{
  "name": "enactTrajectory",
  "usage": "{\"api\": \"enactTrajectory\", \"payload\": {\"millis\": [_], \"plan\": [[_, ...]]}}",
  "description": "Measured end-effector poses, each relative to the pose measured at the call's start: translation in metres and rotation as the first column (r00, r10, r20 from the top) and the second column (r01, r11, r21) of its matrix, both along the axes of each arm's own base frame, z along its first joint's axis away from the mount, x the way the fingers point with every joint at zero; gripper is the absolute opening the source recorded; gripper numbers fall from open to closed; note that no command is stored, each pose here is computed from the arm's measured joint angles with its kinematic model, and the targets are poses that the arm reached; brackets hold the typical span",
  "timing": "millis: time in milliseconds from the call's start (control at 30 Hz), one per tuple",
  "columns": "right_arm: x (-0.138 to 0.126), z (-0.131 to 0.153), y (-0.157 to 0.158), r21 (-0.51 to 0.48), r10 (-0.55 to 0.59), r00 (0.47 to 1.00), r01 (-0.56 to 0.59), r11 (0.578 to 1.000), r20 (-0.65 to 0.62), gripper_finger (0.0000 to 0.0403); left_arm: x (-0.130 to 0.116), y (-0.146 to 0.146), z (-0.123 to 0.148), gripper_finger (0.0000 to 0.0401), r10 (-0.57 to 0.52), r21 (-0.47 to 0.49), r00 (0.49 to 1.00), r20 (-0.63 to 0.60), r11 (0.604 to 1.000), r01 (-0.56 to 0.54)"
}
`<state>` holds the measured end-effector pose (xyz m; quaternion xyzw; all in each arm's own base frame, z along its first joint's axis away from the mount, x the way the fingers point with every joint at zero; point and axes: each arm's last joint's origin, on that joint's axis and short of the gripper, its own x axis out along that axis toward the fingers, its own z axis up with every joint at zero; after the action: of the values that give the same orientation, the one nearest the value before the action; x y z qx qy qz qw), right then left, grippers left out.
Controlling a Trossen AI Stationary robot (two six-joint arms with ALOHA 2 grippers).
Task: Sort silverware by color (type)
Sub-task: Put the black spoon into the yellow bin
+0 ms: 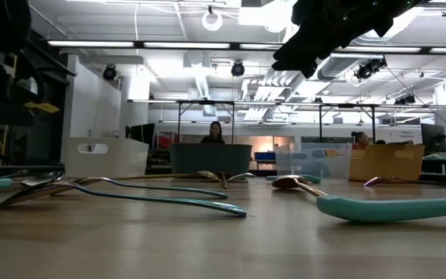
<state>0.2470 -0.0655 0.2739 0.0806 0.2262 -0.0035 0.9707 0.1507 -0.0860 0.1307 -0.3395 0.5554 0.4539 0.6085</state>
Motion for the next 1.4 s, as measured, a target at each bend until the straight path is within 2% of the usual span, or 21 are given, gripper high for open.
{"api": "enactTrajectory", "payload": {"millis": [133, 500, 633, 800, 967, 1100, 1267, 1400], "plan": [[0.0, 0.0, 0.0, 0.0, 0.0, 1.0, 0.0, 1.0, 0.0, 0.016, -0.002, 0.008, 0.002, 0.0003, -0.007, 0.156, 0.998, 0.061, 0.988, -0.003], [0.0, -0.001, 0.0, 0.003, 0.0, 1.0, 0.0, 1.0, -0.008, 0.016, 0.003, 0.01, 0.005, 0.0001, -0.013, 0.292, 0.982, 0.186, 0.955, -0.043], [0.0, -0.001, 0.0, 0.002, 0.0, 1.0, 0.0, 1.0, -0.008, 0.016, 0.004, 0.012, 0.007, 0.0001, -0.037, 0.366, 0.973, 0.23, 0.929, -0.051], [0.0, -0.001, 0.0, 0.002, 0.0, 1.0, 0.0, 1.0, -0.008, 0.016, 0.0, 0.018, 0.01, 0.0001, -0.033, 0.473, 0.967, 0.253, 0.876, -0.094], [0.0, -0.001, 0.0, 0.003, 0.0, 1.0, 0.0, 1.0, -0.008, 0.016, -0.006, 0.023, 0.018, 0.0001, -0.032, 0.538, 0.955, 0.294, 0.832, -0.137], [0.0, -0.001, 0.0, 0.003, 0.0, 1.0, 0.0, 1.0, -0.008, 0.016, -0.005, 0.026, 0.03, 0.0001, -0.12, 0.593, 0.915, 0.386, 0.792, -0.146], [0.0, -0.001, 0.0, 0.021, -0.009, 1.0, 0.01, 1.0, -0.007, 0.016, 0.003, 0.027, 0.063, 0.0, -0.312, 0.672, 0.843, 0.438, 0.737, -0.076], [0.0, 0.0, 0.0, 0.018, -0.009, 1.0, 0.009, 1.0, 0.001, 0.016, 0.017, 0.031, 0.096, 0.0, -0.484, 0.74, 0.771, 0.414, 0.672, 0.025]]}}
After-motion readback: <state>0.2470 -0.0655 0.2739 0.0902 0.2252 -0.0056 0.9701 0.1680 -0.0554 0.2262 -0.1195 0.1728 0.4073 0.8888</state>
